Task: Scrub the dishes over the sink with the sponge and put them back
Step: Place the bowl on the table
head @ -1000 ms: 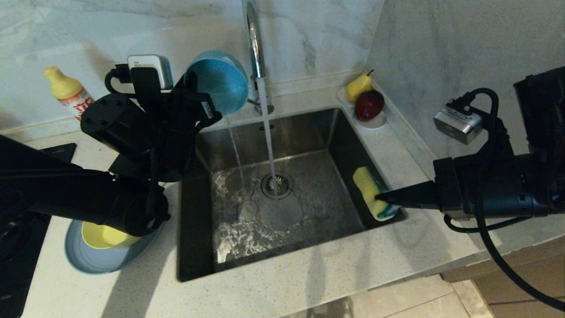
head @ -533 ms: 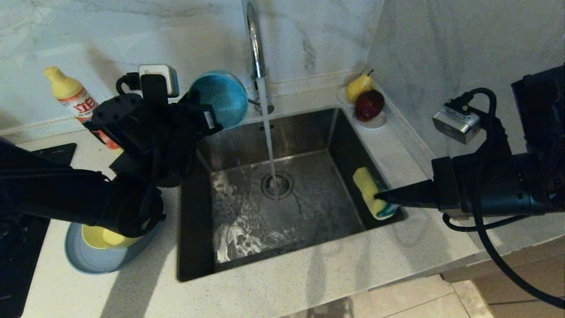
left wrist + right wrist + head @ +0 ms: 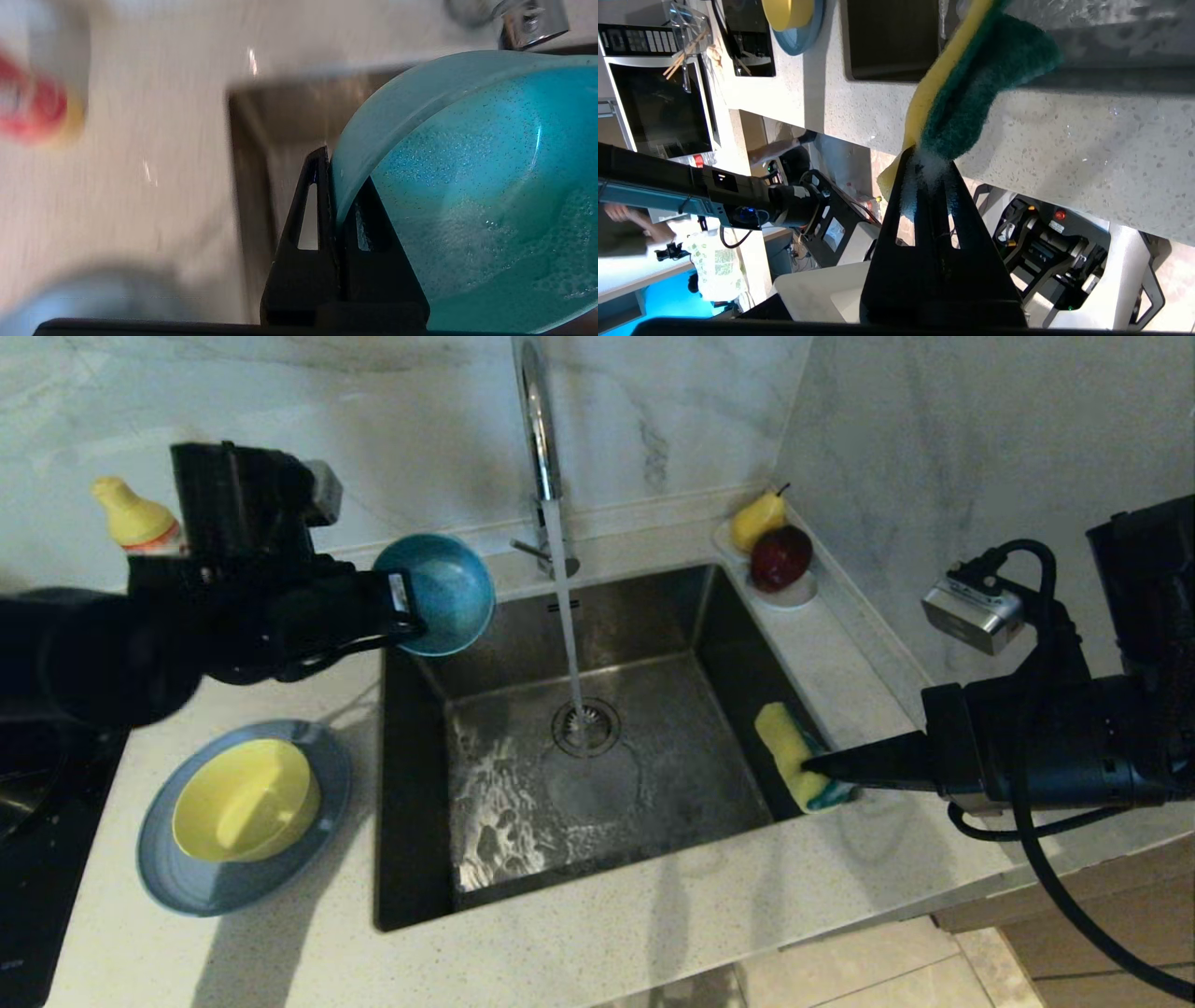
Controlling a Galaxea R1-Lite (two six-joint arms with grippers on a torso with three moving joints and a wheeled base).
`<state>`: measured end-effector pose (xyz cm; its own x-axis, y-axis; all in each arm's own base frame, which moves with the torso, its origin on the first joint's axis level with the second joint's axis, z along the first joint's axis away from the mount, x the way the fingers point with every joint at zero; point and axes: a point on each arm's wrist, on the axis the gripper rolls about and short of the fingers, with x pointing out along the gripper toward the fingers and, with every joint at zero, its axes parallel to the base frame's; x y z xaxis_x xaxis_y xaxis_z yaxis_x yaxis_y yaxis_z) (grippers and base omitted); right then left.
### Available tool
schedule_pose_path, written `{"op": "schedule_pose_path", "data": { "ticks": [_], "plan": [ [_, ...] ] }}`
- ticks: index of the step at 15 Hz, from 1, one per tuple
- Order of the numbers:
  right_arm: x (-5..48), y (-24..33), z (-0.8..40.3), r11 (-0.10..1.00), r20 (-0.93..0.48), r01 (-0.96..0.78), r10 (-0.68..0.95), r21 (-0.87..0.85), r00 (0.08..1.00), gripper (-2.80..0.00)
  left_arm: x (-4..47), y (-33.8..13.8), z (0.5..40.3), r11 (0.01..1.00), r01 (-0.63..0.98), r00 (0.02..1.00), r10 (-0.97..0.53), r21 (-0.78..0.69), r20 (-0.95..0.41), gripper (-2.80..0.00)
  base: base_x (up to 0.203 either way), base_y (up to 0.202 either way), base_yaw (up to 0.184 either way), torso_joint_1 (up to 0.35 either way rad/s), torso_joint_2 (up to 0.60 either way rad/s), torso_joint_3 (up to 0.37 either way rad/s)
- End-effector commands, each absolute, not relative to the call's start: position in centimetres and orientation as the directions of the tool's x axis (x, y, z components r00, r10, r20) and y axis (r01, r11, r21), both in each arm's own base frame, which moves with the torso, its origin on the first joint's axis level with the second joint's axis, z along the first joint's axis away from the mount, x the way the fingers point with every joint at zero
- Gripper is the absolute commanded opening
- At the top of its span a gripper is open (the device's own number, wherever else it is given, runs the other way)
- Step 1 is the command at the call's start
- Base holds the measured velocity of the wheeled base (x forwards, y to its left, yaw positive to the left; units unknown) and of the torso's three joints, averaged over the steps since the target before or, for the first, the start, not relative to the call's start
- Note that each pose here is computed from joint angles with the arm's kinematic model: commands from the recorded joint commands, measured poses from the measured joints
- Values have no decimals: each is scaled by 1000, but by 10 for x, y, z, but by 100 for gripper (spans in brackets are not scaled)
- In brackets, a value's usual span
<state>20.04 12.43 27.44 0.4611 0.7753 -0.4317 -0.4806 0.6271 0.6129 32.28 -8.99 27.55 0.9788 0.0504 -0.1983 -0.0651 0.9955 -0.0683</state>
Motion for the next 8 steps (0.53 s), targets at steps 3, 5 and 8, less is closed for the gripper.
{"op": "schedule_pose_path", "data": {
  "ticks": [3,5,8],
  "plan": [
    [199,121,270,637,-445,-465,767,615,462,-280,279,-51,317,956,-122,819,-54,-266,-571,-280,0,0,0,0,0,0],
    [200,120,267,644,-454,-454,761,615,464,-280,266,-32,328,931,-174,821,-42,-320,-570,-280,0,0,0,0,0,0],
    [202,117,266,653,-458,-447,753,612,473,-280,261,-2,335,882,-299,827,50,-363,-560,-280,0,0,0,0,0,0]
  ]
}}
